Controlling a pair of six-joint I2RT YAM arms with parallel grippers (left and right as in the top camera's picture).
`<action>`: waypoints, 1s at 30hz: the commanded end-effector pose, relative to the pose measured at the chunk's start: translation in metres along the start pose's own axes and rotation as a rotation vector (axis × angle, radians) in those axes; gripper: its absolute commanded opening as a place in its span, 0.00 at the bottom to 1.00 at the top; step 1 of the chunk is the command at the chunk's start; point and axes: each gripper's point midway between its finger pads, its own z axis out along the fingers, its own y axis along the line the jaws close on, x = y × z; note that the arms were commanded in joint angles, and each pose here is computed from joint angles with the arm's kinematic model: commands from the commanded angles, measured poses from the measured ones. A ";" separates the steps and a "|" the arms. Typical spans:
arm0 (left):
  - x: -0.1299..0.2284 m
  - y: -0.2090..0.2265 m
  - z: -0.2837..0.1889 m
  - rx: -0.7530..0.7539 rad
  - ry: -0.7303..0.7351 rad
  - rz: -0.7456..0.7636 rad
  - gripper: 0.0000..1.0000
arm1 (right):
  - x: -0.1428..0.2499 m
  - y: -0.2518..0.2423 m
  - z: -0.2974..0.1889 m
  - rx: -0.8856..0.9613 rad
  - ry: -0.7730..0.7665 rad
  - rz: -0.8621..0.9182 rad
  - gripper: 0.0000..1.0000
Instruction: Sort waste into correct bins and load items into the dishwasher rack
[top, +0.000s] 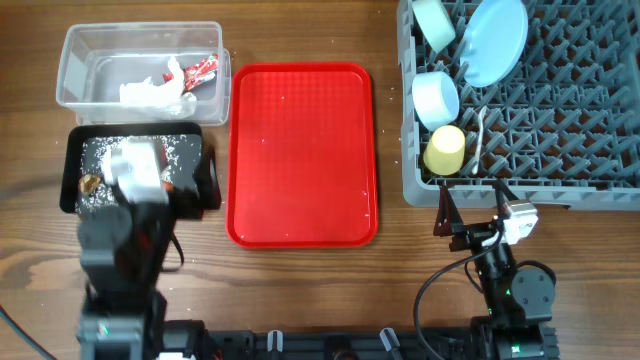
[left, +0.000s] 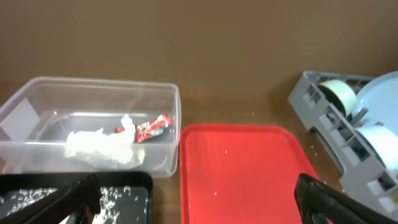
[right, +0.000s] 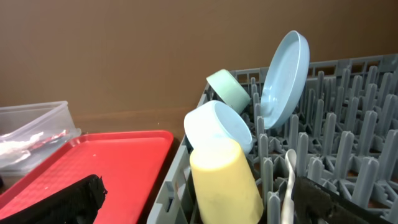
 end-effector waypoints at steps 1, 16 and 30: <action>0.047 0.010 -0.005 -0.014 -0.069 0.010 1.00 | -0.001 0.003 0.000 -0.017 -0.006 0.009 1.00; 0.092 0.013 -0.006 0.015 -0.299 0.030 1.00 | -0.001 0.003 0.000 -0.017 -0.006 0.009 1.00; 0.116 0.017 0.001 0.000 -0.198 0.018 1.00 | -0.001 0.003 0.000 -0.017 -0.006 0.009 1.00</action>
